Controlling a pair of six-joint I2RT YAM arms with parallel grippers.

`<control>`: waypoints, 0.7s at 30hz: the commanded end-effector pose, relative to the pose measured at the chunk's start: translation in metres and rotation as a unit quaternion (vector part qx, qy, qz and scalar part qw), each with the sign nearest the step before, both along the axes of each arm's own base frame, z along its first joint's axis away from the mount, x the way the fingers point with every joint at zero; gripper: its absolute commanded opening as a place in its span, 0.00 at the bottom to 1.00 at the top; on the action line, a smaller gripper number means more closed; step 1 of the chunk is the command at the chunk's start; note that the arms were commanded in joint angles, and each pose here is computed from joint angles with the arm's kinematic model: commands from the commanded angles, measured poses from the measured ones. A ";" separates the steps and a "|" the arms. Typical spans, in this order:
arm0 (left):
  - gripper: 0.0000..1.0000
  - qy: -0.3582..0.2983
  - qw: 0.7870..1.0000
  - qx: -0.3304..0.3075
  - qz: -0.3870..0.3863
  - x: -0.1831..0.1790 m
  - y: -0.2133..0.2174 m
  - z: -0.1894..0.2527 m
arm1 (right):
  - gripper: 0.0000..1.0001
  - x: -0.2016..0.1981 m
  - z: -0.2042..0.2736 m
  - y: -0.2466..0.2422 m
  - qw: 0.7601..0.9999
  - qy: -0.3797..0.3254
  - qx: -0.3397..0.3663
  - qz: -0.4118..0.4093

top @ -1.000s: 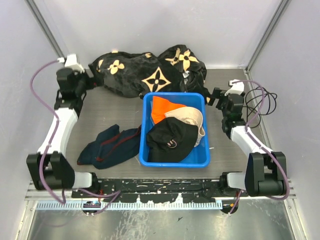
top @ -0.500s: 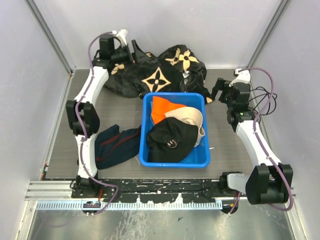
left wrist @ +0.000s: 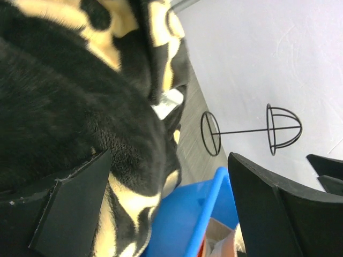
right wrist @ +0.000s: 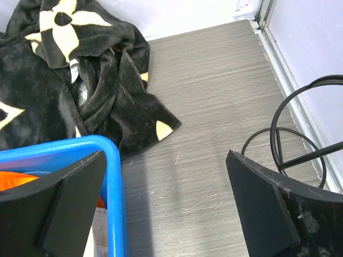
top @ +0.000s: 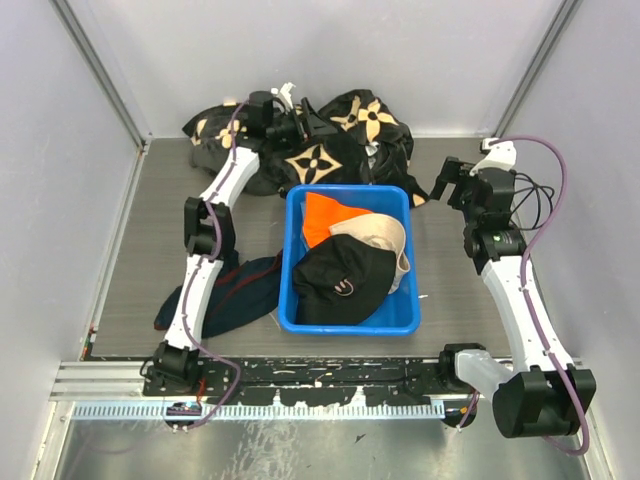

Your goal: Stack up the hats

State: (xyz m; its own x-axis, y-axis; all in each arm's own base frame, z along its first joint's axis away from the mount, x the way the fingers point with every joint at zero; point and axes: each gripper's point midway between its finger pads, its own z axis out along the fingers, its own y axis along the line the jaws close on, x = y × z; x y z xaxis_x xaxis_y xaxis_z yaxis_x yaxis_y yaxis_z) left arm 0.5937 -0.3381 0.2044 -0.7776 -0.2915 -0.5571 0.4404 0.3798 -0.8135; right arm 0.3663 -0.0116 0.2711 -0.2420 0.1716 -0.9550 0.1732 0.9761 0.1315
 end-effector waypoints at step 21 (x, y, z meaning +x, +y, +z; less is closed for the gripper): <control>0.98 0.171 0.855 0.372 0.319 0.023 0.229 -0.140 | 1.00 -0.023 0.052 -0.007 1.000 -0.020 -0.016 -0.010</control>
